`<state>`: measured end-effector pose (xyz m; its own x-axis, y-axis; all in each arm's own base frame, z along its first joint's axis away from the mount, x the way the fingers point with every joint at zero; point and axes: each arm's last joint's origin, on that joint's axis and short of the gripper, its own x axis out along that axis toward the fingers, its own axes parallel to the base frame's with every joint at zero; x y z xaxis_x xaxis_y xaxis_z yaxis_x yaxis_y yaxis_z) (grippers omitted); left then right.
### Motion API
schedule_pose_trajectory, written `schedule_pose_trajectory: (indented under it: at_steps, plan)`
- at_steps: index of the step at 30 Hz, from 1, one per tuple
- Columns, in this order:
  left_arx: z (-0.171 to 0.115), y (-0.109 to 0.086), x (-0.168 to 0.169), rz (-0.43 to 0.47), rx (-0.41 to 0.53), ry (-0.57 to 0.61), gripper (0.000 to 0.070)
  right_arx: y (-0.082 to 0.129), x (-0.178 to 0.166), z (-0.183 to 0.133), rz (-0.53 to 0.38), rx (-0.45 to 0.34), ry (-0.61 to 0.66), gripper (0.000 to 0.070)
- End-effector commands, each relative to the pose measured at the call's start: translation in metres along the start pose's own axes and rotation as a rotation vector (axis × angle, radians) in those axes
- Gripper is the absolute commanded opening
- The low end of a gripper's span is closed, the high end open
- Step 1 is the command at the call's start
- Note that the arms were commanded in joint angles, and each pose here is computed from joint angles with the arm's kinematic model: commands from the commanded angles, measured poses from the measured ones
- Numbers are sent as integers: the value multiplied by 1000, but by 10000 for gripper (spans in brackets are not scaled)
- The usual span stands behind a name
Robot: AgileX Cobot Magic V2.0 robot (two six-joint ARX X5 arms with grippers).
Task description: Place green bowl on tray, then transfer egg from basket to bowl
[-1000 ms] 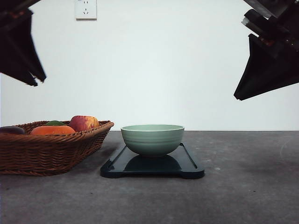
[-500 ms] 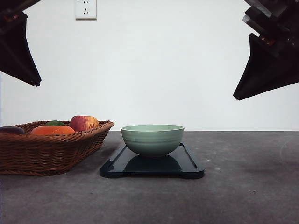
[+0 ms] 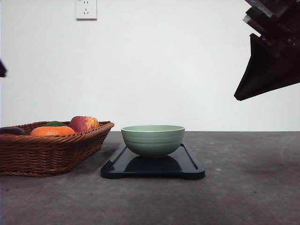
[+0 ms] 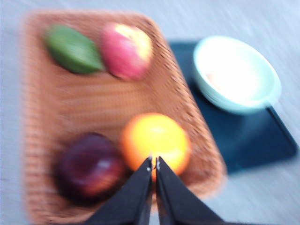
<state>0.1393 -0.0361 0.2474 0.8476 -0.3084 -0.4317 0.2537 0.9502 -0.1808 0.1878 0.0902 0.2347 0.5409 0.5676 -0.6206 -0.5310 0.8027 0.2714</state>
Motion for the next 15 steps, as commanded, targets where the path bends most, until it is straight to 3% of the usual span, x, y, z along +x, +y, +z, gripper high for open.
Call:
schedule_pose_trajectory:
  at_steps: [1,7,15]
  plan:
    - [-7,5,-5,19,21,-68,0,1,1,2,6,-6,-4,7]
    - [-49,22,-17,115,2,-246,0,1,1,2,6,-6,-4,7]
    - [-89,35,-13,210,-20,-310,0,1,1,2,5,-6,-4,7]
